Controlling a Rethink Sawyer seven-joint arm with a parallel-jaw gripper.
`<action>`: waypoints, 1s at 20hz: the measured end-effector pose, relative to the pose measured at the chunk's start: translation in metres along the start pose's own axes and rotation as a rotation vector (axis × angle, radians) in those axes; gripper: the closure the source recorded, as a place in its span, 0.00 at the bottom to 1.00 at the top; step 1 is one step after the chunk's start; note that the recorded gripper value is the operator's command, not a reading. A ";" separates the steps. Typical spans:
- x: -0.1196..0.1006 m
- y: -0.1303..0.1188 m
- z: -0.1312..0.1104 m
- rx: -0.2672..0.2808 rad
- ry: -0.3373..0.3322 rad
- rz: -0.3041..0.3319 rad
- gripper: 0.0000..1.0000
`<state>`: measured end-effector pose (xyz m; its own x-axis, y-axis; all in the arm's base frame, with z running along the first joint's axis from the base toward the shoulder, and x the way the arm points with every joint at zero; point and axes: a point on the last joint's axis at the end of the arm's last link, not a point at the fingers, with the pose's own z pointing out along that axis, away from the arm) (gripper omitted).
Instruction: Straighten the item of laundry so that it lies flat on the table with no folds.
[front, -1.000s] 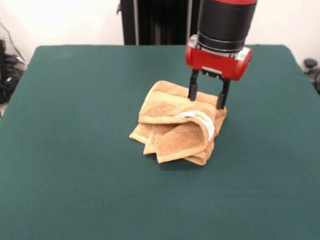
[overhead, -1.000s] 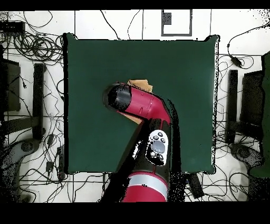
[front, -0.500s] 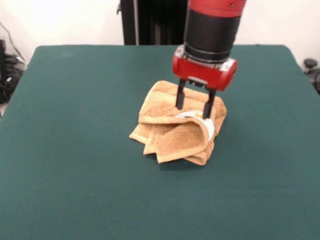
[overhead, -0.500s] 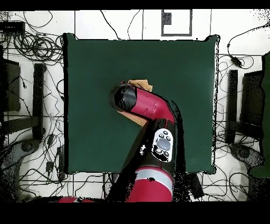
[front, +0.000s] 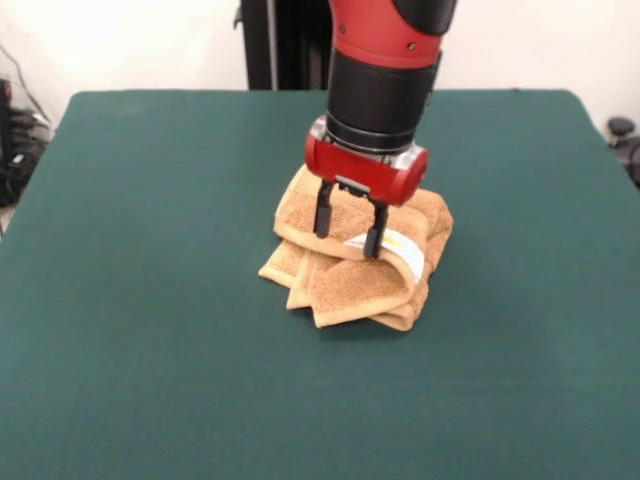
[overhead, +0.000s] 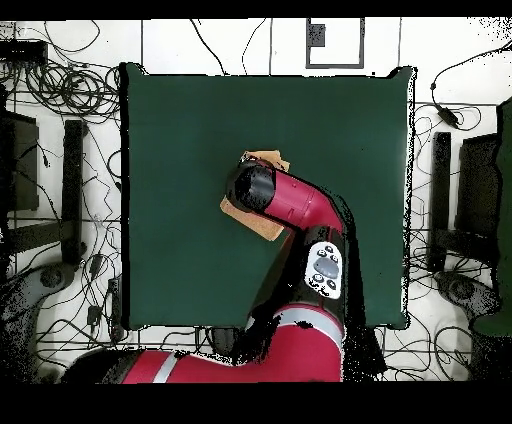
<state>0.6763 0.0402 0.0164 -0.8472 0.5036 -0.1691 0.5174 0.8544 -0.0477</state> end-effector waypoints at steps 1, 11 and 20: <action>0.000 0.000 0.000 0.000 0.000 0.000 0.00; 0.001 0.000 0.002 0.001 0.000 -0.001 0.00; 0.003 0.003 0.000 0.000 -0.002 -0.006 0.00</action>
<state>0.6758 0.0442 0.0155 -0.8503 0.4978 -0.1707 0.5118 0.8577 -0.0485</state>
